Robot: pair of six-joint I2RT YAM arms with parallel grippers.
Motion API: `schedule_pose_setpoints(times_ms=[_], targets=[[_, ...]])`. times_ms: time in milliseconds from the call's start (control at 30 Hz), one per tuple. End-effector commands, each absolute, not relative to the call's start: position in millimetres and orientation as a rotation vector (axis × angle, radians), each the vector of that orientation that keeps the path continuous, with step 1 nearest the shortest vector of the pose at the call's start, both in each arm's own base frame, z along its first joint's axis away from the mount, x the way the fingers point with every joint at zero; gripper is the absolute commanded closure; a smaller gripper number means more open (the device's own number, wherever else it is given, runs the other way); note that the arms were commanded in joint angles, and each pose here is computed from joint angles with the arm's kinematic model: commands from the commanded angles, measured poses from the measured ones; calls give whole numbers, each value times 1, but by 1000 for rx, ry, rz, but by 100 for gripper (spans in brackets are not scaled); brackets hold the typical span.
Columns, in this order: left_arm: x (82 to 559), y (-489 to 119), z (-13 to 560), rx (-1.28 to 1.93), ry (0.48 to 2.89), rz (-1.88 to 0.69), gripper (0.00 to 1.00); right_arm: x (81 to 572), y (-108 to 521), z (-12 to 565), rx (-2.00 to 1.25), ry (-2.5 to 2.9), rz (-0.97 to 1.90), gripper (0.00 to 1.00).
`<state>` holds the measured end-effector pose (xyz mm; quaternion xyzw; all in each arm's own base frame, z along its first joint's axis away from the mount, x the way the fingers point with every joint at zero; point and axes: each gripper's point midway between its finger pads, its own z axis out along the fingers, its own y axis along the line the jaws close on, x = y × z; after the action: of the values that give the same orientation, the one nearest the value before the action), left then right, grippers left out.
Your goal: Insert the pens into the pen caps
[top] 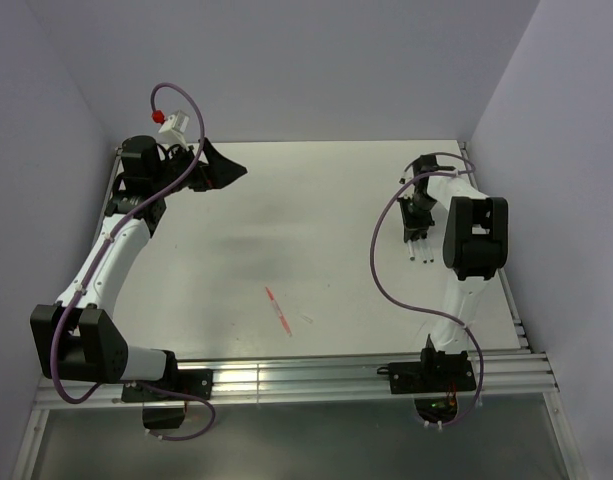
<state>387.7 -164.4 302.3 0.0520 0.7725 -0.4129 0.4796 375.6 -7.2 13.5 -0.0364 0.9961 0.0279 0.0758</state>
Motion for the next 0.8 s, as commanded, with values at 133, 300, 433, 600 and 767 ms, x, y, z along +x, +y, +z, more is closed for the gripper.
schedule_pose_setpoints(times_ms=[133, 300, 433, 600, 767], targets=[[391, -162, 325, 139, 1818, -979, 1, 375, -16, 3, -65, 3020, 54, 91], [390, -161, 325, 137, 1819, -967, 1, 373, -17, 3, -26, 3027, 58, 80], [393, -160, 326, 132, 1815, -954, 1, 374, -17, 9, -17, 3012, 55, 78], [394, -160, 326, 134, 1815, -954, 0, 376, -13, 13, -15, 3000, 88, 71], [393, -160, 326, 134, 1817, -954, 1, 375, -13, 15, -15, 3005, 93, 69]])
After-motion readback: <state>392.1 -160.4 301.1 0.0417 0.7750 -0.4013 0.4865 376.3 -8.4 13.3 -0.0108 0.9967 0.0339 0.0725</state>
